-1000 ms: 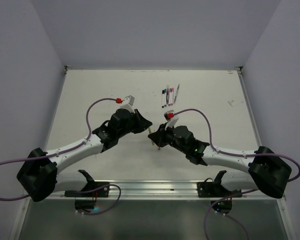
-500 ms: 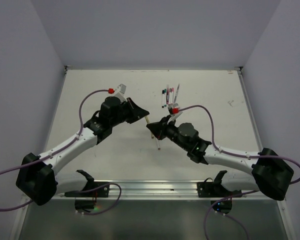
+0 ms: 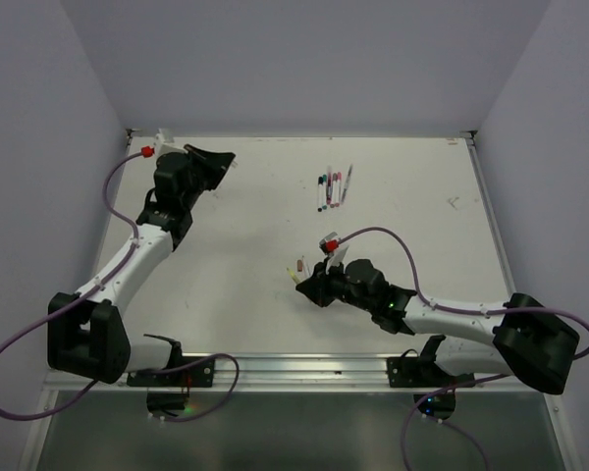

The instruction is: Open the pen caps

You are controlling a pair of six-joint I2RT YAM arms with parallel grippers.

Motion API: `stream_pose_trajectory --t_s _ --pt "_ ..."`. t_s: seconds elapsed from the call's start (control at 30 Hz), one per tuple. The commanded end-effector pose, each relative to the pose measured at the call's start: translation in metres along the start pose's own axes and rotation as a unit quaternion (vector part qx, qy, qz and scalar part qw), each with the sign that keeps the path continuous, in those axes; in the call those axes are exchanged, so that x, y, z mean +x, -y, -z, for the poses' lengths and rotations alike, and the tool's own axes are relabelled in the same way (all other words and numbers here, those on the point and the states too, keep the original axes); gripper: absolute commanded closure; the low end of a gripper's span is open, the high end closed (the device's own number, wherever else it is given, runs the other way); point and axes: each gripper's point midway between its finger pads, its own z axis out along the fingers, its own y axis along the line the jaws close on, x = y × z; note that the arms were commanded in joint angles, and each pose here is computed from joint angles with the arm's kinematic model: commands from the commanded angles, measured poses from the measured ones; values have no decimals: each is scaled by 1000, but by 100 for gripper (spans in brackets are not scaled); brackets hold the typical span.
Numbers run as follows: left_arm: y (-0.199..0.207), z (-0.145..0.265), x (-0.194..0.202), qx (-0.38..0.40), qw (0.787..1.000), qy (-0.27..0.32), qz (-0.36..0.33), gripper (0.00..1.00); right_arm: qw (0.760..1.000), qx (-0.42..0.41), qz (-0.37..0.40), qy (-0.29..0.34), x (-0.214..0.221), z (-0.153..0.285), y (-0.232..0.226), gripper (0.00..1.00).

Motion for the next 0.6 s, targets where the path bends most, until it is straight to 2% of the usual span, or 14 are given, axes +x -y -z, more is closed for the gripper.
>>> stream_pose_trajectory --t_s 0.0,0.07,0.23,0.37,0.47,0.57 --pt "15 -6 -2 28 999 -9 -19 100 1000 -7 -1 24 -17 3 -7 100" --pt "3 -6 12 20 997 -44 -63 100 1000 14 -4 25 -22 2 -2 100" --pt "-64 14 64 -52 977 -156 -135 100 996 87 -26 26 -27 -7 18 100" --pt "-118 44 109 -106 948 -229 -197 100 992 121 -46 12 -23 -23 25 100" --pt "-137 64 150 -131 921 -282 -236 100 988 145 -58 5 -16 -35 29 100" --pt "-154 76 177 -142 907 -314 -240 100 982 178 -66 11 -16 -42 33 100"
